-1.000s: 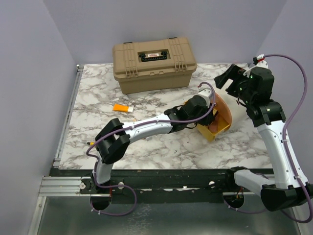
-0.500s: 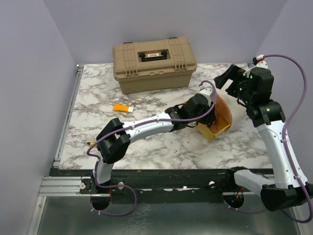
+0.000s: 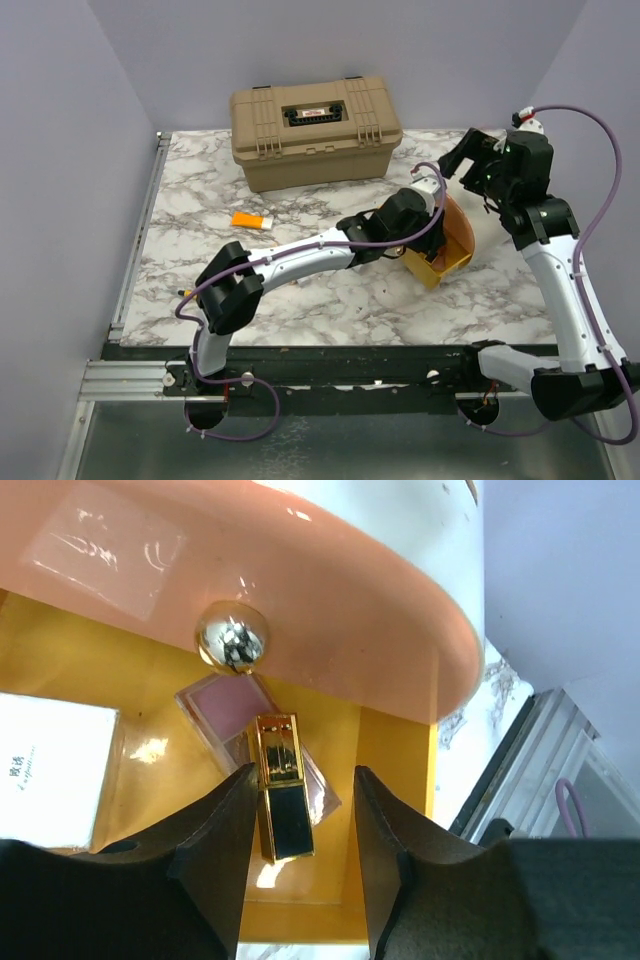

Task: Organize the makeup
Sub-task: Place the lipstick in the drawer.

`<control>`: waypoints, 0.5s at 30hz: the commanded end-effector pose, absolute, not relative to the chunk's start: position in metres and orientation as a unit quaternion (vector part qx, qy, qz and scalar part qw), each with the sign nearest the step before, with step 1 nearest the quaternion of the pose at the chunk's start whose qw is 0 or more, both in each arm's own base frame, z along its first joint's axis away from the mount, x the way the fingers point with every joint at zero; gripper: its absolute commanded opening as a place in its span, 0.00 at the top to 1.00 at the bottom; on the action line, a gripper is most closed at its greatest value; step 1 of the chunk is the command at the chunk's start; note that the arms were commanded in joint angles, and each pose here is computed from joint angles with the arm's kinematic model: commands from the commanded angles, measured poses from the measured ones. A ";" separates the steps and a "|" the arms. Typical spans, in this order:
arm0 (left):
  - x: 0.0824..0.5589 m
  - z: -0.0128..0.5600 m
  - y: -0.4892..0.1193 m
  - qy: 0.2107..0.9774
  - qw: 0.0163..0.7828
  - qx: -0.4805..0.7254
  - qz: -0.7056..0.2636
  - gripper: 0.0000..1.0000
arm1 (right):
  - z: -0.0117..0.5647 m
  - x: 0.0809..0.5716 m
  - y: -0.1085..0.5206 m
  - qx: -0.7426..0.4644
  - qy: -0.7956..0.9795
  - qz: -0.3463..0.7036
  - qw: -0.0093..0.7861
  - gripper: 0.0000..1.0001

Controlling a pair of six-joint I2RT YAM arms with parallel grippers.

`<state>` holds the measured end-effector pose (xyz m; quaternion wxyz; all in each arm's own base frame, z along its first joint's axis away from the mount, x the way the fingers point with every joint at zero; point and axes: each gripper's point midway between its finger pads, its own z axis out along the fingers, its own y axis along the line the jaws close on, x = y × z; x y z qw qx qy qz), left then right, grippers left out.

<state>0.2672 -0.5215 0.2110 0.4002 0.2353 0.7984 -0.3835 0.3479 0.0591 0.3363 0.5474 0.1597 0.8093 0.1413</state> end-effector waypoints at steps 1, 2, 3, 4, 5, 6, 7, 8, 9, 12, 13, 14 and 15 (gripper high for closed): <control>0.242 0.243 -0.516 0.765 0.402 0.282 -0.417 0.55 | 0.342 0.356 0.048 0.157 0.816 0.104 0.546 0.03; 0.239 0.244 -0.513 0.762 0.402 0.288 -0.419 0.54 | 0.343 0.359 0.047 0.156 0.816 0.099 0.547 0.03; 0.237 0.247 -0.510 0.758 0.403 0.293 -0.421 0.54 | 0.344 0.361 0.045 0.154 0.816 0.093 0.549 0.03; 0.235 0.252 -0.506 0.753 0.409 0.298 -0.421 0.54 | 0.344 0.364 0.043 0.154 0.818 0.088 0.547 0.02; 0.233 0.262 -0.501 0.745 0.419 0.300 -0.424 0.54 | 0.343 0.367 0.040 0.157 0.821 0.083 0.542 0.02; 0.232 0.266 -0.496 0.740 0.427 0.299 -0.424 0.54 | 0.345 0.370 0.039 0.159 0.821 0.079 0.542 0.02; 0.232 0.271 -0.491 0.735 0.437 0.297 -0.424 0.54 | 0.341 0.376 0.037 0.161 0.825 0.073 0.536 0.02; 0.230 0.270 -0.484 0.736 0.441 0.296 -0.420 0.53 | 0.339 0.380 0.035 0.162 0.827 0.067 0.535 0.02; 0.232 0.274 -0.479 0.731 0.453 0.289 -0.421 0.53 | 0.334 0.385 0.032 0.163 0.830 0.061 0.530 0.02; 0.231 0.273 -0.461 0.730 0.468 0.274 -0.415 0.55 | 0.334 0.395 0.020 0.172 0.834 0.056 0.521 0.02; 0.234 0.272 -0.454 0.735 0.476 0.264 -0.405 0.56 | 0.334 0.399 0.012 0.177 0.835 0.057 0.518 0.02; 0.236 0.268 -0.447 0.740 0.481 0.255 -0.395 0.56 | 0.332 0.403 0.005 0.182 0.837 0.063 0.512 0.02; 0.237 0.264 -0.442 0.745 0.482 0.250 -0.388 0.56 | 0.330 0.405 -0.007 0.193 0.838 0.064 0.506 0.02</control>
